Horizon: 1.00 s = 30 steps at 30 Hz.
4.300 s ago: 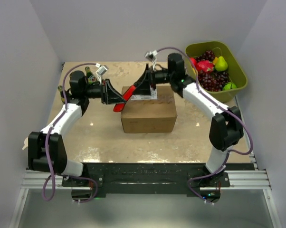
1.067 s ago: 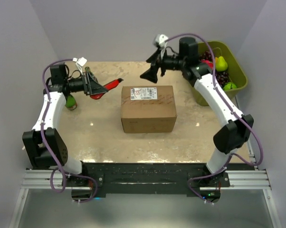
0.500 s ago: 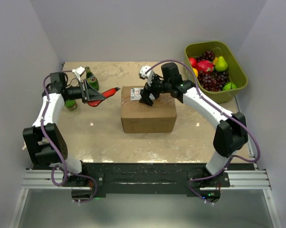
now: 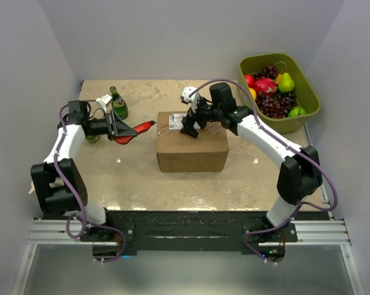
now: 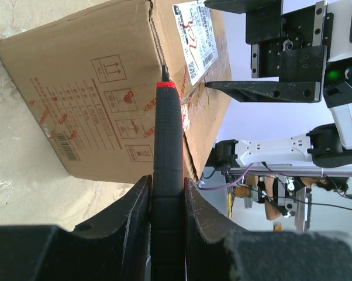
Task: Unpack the express box
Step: Cut the express box at the center of the board.
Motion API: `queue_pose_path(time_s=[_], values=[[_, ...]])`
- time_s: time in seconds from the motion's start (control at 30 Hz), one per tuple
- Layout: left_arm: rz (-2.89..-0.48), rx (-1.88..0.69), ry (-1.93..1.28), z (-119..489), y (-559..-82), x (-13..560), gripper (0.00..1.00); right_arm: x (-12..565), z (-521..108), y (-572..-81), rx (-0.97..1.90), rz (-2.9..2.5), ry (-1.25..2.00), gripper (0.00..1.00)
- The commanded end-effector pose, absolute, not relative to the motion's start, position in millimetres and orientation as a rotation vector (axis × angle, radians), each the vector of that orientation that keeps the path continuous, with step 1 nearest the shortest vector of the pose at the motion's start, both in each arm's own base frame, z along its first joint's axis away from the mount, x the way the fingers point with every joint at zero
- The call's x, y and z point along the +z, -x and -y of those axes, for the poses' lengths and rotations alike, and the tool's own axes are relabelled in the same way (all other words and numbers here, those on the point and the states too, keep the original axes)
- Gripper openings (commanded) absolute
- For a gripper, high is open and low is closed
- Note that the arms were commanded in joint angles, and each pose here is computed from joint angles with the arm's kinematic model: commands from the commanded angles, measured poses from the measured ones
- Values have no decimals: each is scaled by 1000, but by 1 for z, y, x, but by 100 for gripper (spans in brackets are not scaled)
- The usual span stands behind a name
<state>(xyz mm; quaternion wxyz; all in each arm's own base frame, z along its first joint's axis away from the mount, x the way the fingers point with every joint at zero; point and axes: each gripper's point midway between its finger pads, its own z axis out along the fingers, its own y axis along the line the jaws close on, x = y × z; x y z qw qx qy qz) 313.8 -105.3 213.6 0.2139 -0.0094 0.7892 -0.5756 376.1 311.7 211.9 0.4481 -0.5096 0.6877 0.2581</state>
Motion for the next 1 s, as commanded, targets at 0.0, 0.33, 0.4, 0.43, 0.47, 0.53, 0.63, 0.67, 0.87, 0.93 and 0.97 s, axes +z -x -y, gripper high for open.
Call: queue_pose_path(time_s=[0.0, 0.33, 0.4, 0.43, 0.47, 0.53, 0.63, 0.67, 0.87, 0.93, 0.97], values=[[-2160, -1638, 26, 106, -308, 223, 0, 176, -296, -368, 587, -1818, 1296, 96], [-2157, -1702, -21, 120, -303, 225, 0, 177, -299, -374, 584, -1813, 1292, 97], [-2159, -1716, -30, 123, -301, 226, 0, 177, -300, -376, 582, -1811, 1290, 97], [-2163, -1717, -23, 123, -300, 225, 0, 177, -299, -376, 580, -1814, 1289, 97], [-2167, -1716, -17, 123, -300, 225, 0, 177, -300, -377, 578, -1813, 1288, 97], [-2178, -1707, -13, 124, -298, 223, 0, 176, -300, -378, 575, -1817, 1286, 97], [-2186, -1714, -7, 124, -295, 221, 0, 176, -300, -380, 573, -1820, 1287, 97], [-2185, -1719, -7, 124, -294, 222, 0, 176, -300, -380, 572, -1820, 1287, 97], [-2174, -1746, -17, 127, -288, 227, 0, 175, -300, -382, 562, -1821, 1283, 98], [-2175, -1748, -24, 129, -285, 227, 0, 176, -300, -382, 562, -1819, 1283, 98], [-2178, -1747, -21, 129, -284, 227, 0, 176, -301, -382, 563, -1818, 1284, 98]])
